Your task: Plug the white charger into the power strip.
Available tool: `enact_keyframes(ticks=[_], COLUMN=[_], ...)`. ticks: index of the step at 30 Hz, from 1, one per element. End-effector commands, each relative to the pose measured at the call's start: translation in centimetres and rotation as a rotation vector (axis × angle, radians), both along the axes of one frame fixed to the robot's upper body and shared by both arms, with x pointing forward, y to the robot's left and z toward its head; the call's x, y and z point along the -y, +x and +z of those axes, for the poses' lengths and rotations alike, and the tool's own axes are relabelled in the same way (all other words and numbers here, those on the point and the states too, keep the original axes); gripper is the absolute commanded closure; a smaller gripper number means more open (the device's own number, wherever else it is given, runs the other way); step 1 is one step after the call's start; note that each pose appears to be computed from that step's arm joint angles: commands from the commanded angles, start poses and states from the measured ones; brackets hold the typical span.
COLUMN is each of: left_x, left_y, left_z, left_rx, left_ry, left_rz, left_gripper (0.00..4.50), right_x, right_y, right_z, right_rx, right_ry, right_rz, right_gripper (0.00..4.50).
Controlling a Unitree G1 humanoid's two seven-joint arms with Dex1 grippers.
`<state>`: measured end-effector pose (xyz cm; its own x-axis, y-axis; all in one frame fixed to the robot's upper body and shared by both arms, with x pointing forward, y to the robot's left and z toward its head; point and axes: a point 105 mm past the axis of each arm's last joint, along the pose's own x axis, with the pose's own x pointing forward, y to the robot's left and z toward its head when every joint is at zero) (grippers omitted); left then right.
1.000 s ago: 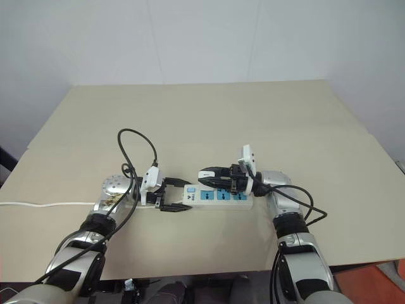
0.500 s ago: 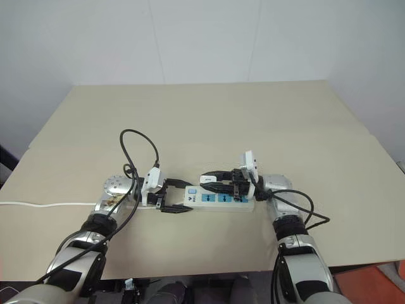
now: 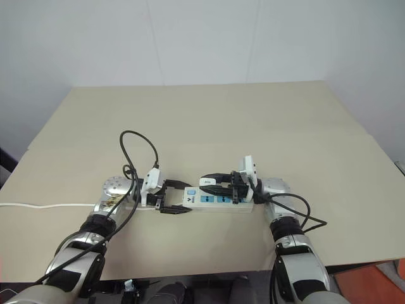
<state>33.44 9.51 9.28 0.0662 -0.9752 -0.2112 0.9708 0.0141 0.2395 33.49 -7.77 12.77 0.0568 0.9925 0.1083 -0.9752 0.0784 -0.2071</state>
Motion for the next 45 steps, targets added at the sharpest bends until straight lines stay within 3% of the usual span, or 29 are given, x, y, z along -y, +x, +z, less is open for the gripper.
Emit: enact_keyframes(ticks=[1,21,31,35,39,42,45], left_x=[0.1,0.0,-0.2,-0.3,-0.7,-0.9,-1.5], left_y=[0.4,0.3,0.5,0.7,0.1,0.1,0.6], left_z=[1.8,1.7,1.9,1.7,1.2,1.6,3.6], left_rx=[0.064,0.055,0.066,0.015,-0.028,-0.015,0.041], left_ry=[-0.034,-0.038,-0.029,-0.033,-0.019,-0.049,-0.129], left_rz=[-0.001,0.0,0.014,0.023,-0.012,0.001,0.045], left_gripper=[1.25,1.25,1.25,1.25,0.01,0.01,0.01], right_x=[-0.3,-0.5,-0.6,-0.5,-0.2,-0.1,0.2], right_y=[-0.9,-0.7,-1.0,-0.9,-0.8,-0.8,-0.8], right_z=[-2.4,-3.6,-3.0,-2.9,-2.7,-2.4,-0.8], right_rx=[-0.048,-0.134,-0.088,-0.076,-0.07,-0.071,-0.017], right_ry=[-0.077,-0.102,-0.078,-0.079,-0.08,-0.076,-0.046], right_rz=[0.04,-0.002,0.024,0.02,0.014,0.023,0.015], right_gripper=[3.39,3.39,0.01,0.01,0.0,0.0,0.0])
